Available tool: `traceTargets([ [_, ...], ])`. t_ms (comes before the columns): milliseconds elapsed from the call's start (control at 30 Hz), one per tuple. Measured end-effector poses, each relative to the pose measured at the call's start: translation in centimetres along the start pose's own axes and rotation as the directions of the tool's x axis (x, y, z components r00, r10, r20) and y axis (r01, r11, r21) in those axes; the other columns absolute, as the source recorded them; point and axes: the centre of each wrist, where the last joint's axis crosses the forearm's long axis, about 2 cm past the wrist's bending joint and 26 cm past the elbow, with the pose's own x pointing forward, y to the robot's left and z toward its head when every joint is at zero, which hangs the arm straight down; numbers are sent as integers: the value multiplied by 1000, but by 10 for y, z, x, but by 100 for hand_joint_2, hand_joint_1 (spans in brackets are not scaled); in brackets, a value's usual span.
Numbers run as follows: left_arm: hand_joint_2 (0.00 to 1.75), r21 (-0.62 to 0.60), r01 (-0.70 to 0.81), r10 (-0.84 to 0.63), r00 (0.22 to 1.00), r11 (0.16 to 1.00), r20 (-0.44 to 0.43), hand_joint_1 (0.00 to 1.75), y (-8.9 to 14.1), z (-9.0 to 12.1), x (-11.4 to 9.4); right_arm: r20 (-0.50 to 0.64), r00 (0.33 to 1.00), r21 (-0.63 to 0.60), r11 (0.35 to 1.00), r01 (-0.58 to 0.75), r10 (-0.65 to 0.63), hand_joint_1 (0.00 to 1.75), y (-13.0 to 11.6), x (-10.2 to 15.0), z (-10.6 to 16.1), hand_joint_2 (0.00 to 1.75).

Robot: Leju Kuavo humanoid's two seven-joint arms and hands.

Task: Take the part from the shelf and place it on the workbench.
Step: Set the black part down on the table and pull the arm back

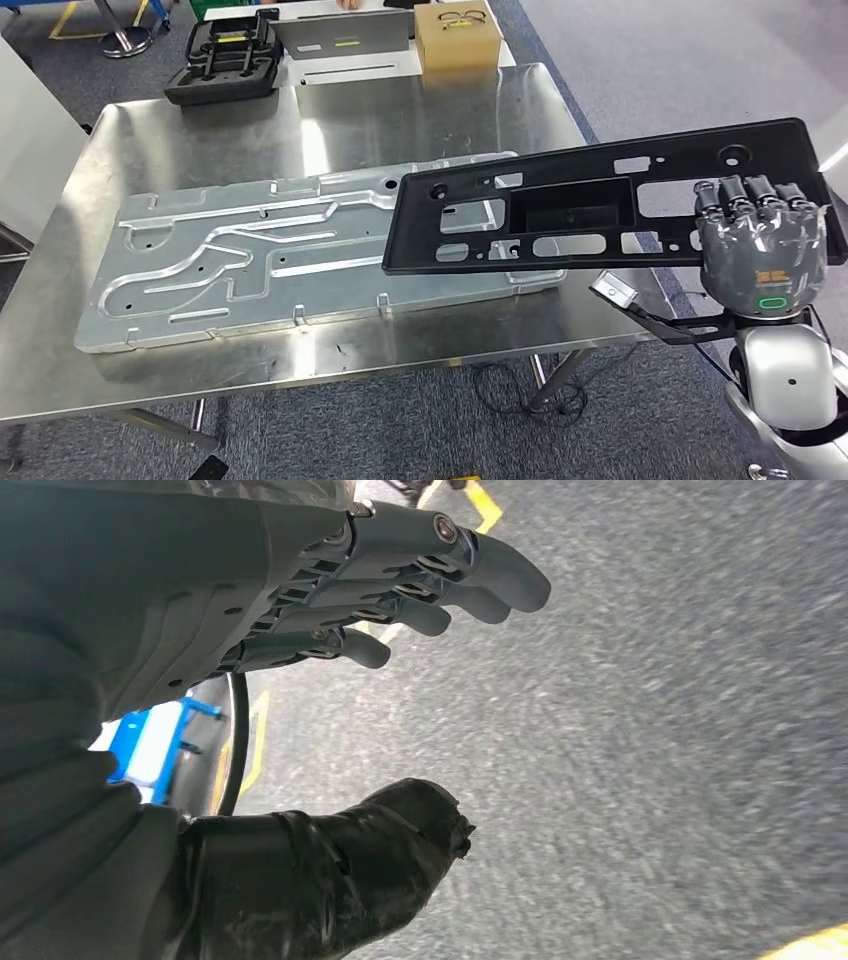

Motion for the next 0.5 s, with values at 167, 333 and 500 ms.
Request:
traceTargets([
  [167, 175, -12, -23, 23, 1000, 1000, 18, 0, -4, 1, 2, -47, 998, 252, 966, 57, -47, 175, 8, -7, 7, 175],
  [333, 175, -49, -49, 52, 997, 998, 63, 0, -6, 1, 5, -98, 994, 470, 878, 91, -50, 175, 27, -6, 27, 175],
  [500, 175, -76, -67, 75, 991, 995, 109, 0, -7, 2, 5, -129, 991, 554, 828, 88, -19, 175, 46, -10, 47, 175],
])
